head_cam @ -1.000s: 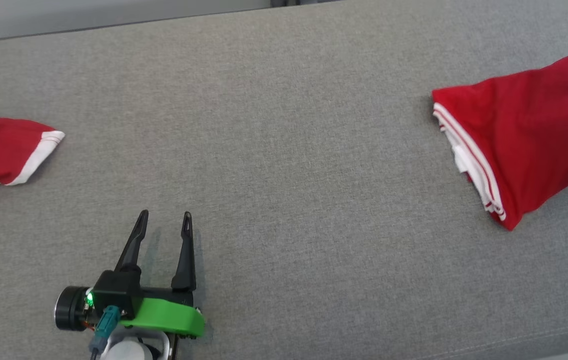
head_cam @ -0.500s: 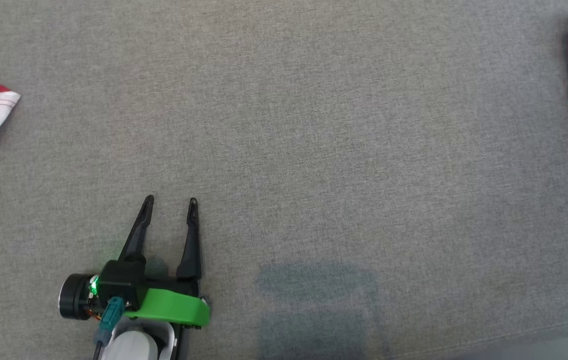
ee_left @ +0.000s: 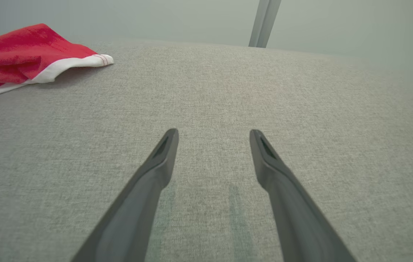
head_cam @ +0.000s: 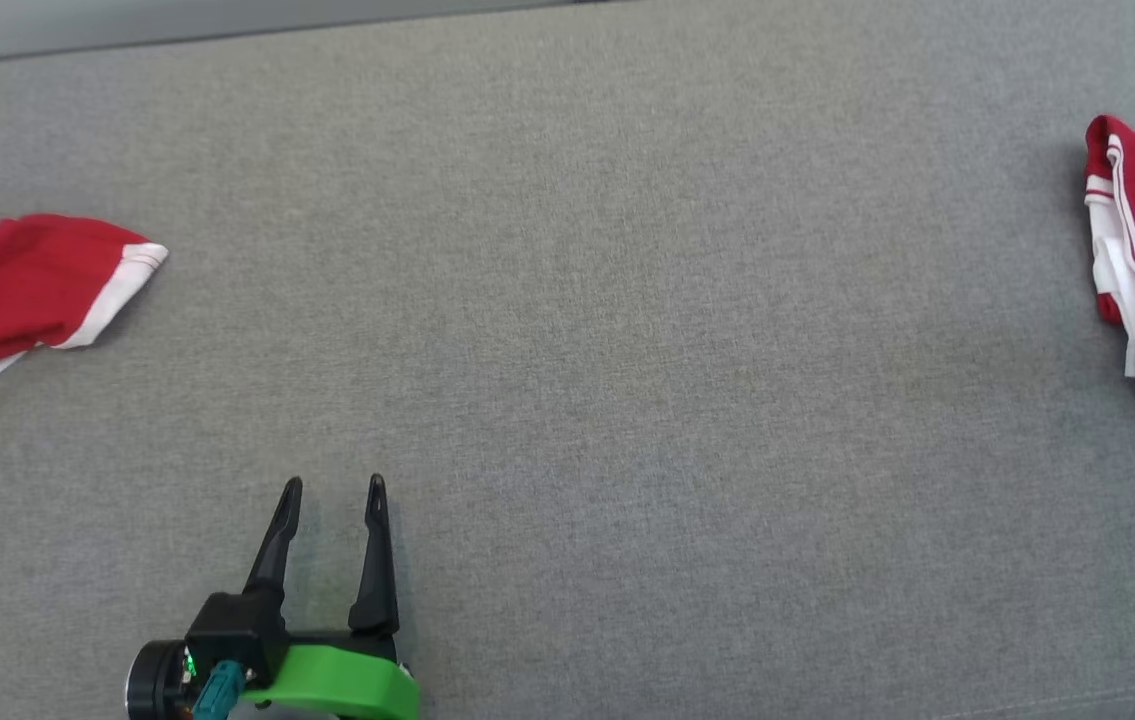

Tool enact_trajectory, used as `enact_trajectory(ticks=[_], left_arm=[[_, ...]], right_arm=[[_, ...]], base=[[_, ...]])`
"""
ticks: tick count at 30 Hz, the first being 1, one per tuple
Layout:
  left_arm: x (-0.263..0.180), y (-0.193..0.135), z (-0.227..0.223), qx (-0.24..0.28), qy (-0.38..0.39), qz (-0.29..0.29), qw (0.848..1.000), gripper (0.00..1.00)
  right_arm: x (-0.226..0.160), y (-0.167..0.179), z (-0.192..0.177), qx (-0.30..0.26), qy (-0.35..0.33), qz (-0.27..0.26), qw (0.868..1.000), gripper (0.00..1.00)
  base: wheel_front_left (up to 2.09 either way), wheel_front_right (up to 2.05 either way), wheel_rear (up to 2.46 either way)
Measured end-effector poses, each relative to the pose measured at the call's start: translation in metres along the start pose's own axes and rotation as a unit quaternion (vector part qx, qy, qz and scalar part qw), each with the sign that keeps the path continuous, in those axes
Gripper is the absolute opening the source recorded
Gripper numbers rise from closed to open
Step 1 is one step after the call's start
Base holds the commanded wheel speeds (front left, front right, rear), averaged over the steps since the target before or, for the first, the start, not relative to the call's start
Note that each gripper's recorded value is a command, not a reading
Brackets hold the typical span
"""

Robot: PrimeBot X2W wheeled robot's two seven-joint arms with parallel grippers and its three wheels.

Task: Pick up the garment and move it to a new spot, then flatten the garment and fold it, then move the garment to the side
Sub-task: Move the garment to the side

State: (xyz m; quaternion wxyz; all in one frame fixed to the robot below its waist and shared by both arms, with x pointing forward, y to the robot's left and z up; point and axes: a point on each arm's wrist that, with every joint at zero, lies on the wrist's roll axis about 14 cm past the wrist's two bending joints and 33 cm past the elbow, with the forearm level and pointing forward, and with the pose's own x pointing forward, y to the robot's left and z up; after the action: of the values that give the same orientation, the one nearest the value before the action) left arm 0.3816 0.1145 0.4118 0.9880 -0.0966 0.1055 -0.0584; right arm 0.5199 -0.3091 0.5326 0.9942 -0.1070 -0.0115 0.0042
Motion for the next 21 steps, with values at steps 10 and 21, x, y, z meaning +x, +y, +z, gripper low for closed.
enact_trajectory(ticks=[10, 21], left_arm=[[-0.059, 0.036, 0.029, 0.016, -0.048, 0.058, 0.997, 1.00], [-0.087, 0.061, 0.060, 0.025, -0.108, 0.087, 0.990, 1.00]], right_arm=[[-0.100, 0.063, -0.007, 0.070, -0.013, 0.024, 0.997, 1.00], [-0.166, 0.120, -0.013, 0.128, -0.006, 0.034, 0.991, 1.00]], base=[[0.00, 0.00, 0.00], [0.00, 0.00, 0.00]])
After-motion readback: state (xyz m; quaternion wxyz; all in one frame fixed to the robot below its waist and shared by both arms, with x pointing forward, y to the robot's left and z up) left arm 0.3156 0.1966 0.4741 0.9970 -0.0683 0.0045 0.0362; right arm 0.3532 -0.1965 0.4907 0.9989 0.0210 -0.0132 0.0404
